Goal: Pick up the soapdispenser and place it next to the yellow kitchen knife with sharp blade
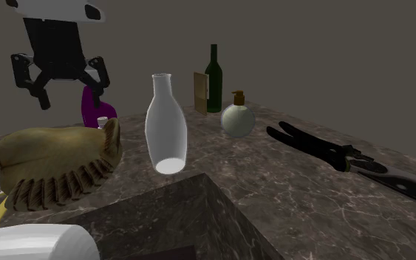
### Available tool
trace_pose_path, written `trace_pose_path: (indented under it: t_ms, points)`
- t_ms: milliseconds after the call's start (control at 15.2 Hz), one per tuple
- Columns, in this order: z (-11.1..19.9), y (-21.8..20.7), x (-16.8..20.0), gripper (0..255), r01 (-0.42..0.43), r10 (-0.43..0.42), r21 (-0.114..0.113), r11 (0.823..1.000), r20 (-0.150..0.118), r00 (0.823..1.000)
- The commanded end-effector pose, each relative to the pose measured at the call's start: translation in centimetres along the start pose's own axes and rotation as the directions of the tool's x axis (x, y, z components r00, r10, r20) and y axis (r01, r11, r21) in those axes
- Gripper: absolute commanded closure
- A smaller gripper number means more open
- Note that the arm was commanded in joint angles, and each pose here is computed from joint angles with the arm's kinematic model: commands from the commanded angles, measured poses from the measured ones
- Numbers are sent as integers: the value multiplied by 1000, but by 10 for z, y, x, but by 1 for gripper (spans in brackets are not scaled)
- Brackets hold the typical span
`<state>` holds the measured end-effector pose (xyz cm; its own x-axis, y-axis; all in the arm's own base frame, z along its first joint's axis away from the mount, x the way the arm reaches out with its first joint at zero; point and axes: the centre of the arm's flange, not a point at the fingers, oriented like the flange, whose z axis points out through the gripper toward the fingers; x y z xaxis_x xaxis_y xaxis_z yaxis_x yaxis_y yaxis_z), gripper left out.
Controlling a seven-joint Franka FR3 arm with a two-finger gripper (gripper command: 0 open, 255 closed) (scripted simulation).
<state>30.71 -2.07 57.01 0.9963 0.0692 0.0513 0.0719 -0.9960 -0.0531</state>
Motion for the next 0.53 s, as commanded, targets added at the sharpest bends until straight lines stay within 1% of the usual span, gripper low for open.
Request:
trace_pose_path:
  t_ms: [0,462]
  points:
    - [0,0,0,0,0,0,0,1000,0,1000]
    - [5,82,32,0,-4,4,-31,1000,8,1000]
